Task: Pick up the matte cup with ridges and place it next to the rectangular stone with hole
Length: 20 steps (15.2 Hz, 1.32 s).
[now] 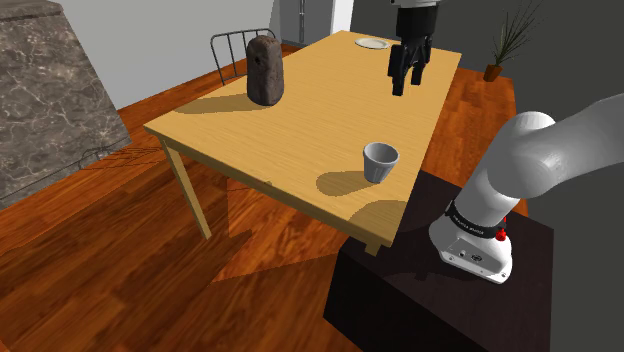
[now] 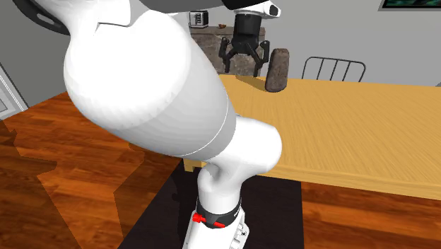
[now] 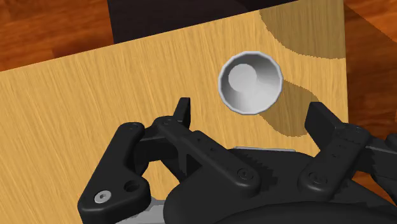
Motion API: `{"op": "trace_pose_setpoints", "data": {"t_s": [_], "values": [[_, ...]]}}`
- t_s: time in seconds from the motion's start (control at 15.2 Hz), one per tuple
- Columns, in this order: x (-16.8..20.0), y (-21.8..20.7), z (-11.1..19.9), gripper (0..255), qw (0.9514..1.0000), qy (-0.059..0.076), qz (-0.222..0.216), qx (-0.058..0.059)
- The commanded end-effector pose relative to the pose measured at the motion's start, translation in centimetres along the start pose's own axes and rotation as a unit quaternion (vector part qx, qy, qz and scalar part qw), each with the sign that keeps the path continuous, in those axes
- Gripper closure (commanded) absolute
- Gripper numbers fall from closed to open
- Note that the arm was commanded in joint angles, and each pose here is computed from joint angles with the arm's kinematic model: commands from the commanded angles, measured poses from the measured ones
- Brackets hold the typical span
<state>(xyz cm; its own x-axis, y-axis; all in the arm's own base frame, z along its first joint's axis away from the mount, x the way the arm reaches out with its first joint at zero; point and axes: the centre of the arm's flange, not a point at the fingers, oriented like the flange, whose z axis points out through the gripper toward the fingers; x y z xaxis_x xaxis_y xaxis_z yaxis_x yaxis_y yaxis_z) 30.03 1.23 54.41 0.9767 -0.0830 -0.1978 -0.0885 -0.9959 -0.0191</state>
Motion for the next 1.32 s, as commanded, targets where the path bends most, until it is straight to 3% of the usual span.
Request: {"op": "trace_pose_setpoints", "data": {"t_s": [0.0, 0.4, 0.79, 1.25], "values": [[0.0, 0.0, 0.0, 0, 1.0000, 0.000, 0.000, 0.000], [0.7, 2.9, 7.7, 0, 0.9980, 0.034, -0.025, 0.046], [2.0, 5.1, 15.6, 0, 0.9922, 0.067, -0.050, 0.092], [2.4, 4.5, 18.7, 0, 0.9921, 0.067, -0.050, 0.093]]}}
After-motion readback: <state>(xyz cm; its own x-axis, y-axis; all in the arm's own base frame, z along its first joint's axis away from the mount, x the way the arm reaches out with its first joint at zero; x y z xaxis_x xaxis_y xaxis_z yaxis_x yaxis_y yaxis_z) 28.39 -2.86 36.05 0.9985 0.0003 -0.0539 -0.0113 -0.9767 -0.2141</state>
